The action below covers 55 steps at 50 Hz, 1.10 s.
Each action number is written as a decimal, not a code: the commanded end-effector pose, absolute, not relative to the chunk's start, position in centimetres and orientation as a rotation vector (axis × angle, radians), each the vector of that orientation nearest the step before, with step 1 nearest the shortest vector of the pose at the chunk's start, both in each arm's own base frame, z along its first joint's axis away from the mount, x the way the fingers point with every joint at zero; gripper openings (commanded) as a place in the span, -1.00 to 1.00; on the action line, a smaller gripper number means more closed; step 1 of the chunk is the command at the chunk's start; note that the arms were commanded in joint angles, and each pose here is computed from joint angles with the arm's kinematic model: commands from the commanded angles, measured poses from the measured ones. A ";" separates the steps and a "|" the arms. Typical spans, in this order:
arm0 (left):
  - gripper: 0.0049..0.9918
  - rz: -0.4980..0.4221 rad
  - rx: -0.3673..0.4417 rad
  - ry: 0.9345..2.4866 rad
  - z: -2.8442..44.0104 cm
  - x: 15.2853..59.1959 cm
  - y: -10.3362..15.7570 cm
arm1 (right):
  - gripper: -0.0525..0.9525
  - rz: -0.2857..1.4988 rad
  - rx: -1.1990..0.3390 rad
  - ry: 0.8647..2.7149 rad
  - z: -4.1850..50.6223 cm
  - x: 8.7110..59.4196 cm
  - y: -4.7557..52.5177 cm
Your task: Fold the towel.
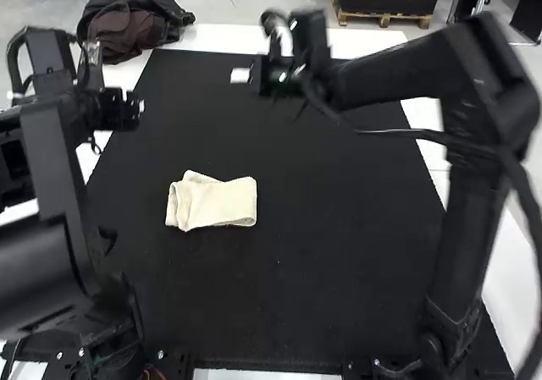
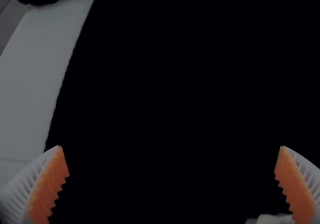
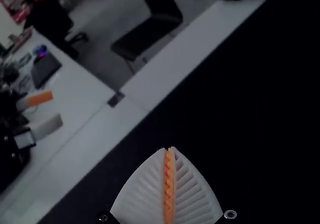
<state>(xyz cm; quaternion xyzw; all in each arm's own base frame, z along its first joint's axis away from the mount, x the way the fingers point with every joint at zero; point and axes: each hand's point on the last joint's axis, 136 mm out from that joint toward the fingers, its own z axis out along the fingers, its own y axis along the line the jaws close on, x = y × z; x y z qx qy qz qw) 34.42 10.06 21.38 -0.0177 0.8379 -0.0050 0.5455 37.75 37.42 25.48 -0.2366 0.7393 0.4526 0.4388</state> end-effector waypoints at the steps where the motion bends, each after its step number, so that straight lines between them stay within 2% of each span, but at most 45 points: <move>1: 0.95 -0.074 -0.023 1.863 26.9 35.1 7.7 | -0.94 1.118 -0.508 1.741 31.0 38.1 33.9; 9: 0.95 -0.180 0.008 1.804 29.7 35.2 3.9 | -0.94 1.122 -0.385 1.663 35.8 38.2 27.6; 27: 0.95 -0.385 0.126 1.640 35.8 31.5 -4.9 | -0.94 1.210 -0.210 1.464 43.0 32.5 17.6; 44: 0.95 -0.405 0.179 1.523 38.0 27.1 -6.0 | -0.94 1.226 -0.220 1.322 45.3 23.6 13.1; 55: 0.95 -0.405 0.197 1.381 40.0 23.5 -6.3 | -0.94 1.198 -0.235 1.182 46.6 16.5 11.7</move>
